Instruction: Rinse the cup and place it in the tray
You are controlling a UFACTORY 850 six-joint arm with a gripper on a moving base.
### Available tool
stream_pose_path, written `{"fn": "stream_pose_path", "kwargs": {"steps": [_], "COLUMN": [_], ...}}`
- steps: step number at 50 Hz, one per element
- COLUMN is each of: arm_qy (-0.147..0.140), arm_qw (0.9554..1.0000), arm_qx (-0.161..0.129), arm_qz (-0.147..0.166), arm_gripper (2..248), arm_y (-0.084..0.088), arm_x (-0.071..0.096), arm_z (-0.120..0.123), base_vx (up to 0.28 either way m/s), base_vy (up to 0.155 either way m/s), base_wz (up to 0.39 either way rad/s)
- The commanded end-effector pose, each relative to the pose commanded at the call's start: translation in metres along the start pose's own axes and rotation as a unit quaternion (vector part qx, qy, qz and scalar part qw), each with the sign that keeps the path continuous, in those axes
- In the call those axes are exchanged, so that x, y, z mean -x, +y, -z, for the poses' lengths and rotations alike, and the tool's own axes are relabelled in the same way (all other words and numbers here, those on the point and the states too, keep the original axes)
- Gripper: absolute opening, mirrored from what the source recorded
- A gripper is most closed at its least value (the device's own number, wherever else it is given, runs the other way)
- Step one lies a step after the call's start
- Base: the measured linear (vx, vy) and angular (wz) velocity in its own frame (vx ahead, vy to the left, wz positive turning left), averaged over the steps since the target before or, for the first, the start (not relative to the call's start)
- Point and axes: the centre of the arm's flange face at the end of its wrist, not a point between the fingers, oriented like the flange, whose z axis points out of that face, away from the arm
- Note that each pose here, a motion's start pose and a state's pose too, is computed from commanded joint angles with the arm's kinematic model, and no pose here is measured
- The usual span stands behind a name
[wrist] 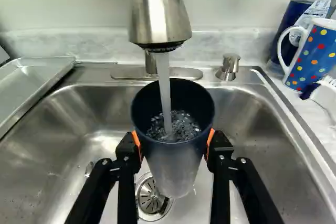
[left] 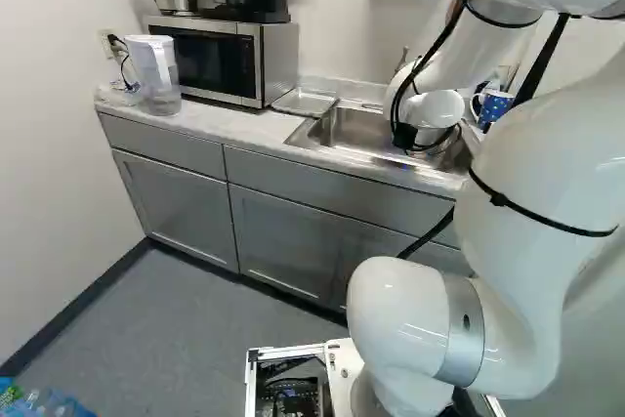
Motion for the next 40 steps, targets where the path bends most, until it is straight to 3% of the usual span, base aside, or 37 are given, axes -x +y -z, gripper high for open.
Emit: {"fn": "stream_pose_path", "kwargs": {"steps": [40], "arm_qy": [0.000], "arm_qw": [1.0000], "arm_qx": [0.000], "arm_qz": [0.000], "arm_gripper": [126], "arm_y": [0.0000], "arm_x": [0.0000], "arm_z": [0.0000], "base_vx": [0.000], "base_vy": [0.000], "base_wz": [0.000]}}
